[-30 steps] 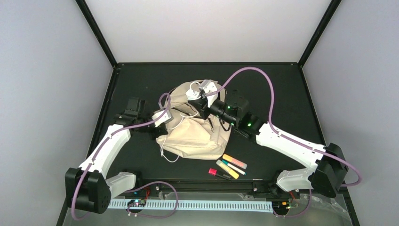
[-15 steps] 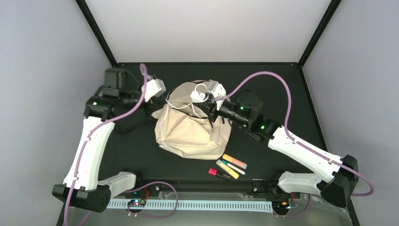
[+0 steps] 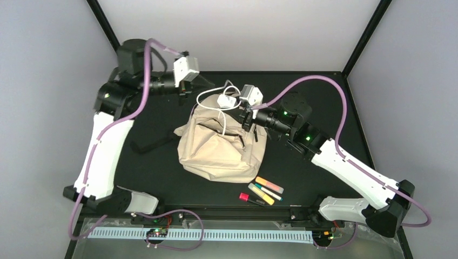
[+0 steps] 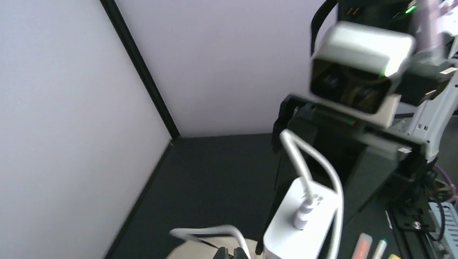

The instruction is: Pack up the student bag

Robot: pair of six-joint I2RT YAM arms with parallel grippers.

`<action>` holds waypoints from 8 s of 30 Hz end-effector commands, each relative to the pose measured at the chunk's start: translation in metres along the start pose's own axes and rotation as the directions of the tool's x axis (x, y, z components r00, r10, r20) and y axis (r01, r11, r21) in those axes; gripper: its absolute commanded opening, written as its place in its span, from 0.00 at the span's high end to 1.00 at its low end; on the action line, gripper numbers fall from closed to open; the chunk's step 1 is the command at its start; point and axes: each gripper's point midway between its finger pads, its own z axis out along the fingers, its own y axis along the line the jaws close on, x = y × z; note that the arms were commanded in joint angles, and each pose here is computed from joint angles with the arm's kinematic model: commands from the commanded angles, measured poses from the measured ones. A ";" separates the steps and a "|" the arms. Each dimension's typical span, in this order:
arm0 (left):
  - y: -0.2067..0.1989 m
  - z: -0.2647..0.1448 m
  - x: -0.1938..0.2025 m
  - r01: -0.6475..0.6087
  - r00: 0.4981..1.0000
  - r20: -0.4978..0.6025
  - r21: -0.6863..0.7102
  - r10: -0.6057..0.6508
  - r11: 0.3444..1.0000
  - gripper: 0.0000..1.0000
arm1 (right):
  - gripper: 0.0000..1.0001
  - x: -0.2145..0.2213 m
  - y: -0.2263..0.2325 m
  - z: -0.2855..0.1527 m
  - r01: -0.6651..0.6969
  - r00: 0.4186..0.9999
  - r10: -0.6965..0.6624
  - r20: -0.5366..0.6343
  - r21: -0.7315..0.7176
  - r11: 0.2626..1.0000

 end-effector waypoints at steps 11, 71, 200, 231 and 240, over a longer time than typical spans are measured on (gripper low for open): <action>0.024 0.092 0.210 0.325 0.919 -0.255 0.056 -0.301 0.944 0.99 | 0.84 0.136 -0.041 0.008 -0.159 0.952 0.177 -0.249 0.093 0.983; -0.029 0.046 0.311 -0.149 0.919 -0.273 0.425 0.283 0.893 0.98 | 0.14 0.332 0.021 0.043 -0.635 0.302 0.256 -0.918 0.007 0.773; -0.050 0.040 0.343 0.048 0.920 -0.386 0.299 0.074 0.953 0.98 | 0.99 0.197 -0.020 0.048 -0.759 0.502 0.772 -0.389 0.229 0.609; -0.055 0.043 0.336 0.009 0.941 -0.320 0.336 0.105 0.942 0.98 | 0.99 0.191 -0.154 0.141 -0.832 0.498 0.867 -0.011 0.276 0.481; -0.047 0.045 0.334 0.013 0.938 -0.332 0.312 0.097 0.950 0.98 | 0.99 0.194 -0.148 0.134 -0.856 0.445 0.895 -0.010 0.288 0.429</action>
